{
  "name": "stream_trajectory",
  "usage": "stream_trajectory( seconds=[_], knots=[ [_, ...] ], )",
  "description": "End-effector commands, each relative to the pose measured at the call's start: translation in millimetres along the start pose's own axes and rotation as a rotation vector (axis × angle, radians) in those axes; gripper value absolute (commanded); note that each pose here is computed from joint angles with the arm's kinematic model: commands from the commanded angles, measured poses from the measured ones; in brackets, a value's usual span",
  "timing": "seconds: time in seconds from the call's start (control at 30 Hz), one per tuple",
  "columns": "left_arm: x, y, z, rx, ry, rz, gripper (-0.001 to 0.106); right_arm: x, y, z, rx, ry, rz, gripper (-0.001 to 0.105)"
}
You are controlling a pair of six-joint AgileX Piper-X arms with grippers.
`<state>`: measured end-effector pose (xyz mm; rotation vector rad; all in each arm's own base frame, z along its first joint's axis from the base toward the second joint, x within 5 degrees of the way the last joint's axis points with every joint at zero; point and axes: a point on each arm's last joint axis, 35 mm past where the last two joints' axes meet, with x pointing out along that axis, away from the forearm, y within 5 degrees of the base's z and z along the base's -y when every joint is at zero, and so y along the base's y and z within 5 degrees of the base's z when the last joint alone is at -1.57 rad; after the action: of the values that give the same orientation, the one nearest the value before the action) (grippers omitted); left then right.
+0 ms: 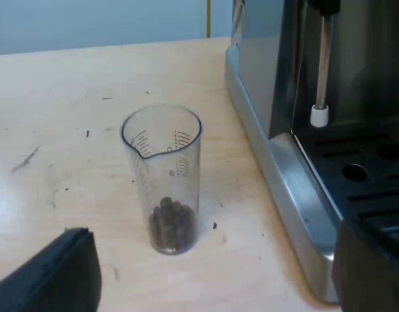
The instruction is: Pour the beans into the coffee machine
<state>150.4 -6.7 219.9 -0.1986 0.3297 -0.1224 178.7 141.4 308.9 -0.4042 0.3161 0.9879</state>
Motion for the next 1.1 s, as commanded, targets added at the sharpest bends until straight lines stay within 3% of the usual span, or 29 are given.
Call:
stream_trajectory(
  seconds=[0.03,0.37,0.57,0.77,1.1],
  knots=[
    [13,2.3,1,0.006,-0.013,0.014,0.085,-1,-1,3,-0.005,-0.021,-0.002,0.079],
    [50,9.5,-8,0.006,-0.012,0.021,0.085,-1,-1,3,-0.002,-0.021,-0.002,0.079],
    [67,16.2,-15,0.006,-0.038,0.100,0.085,-1,-1,3,-0.002,-0.021,-0.002,0.079],
    [84,20.3,-24,0.008,-0.059,0.097,0.085,-1,-1,3,-0.002,-0.021,-0.002,0.079],
    [116,27.8,-41,0.006,-0.033,0.096,0.085,-1,-1,3,-0.002,-0.021,-0.002,0.079]
  ],
)
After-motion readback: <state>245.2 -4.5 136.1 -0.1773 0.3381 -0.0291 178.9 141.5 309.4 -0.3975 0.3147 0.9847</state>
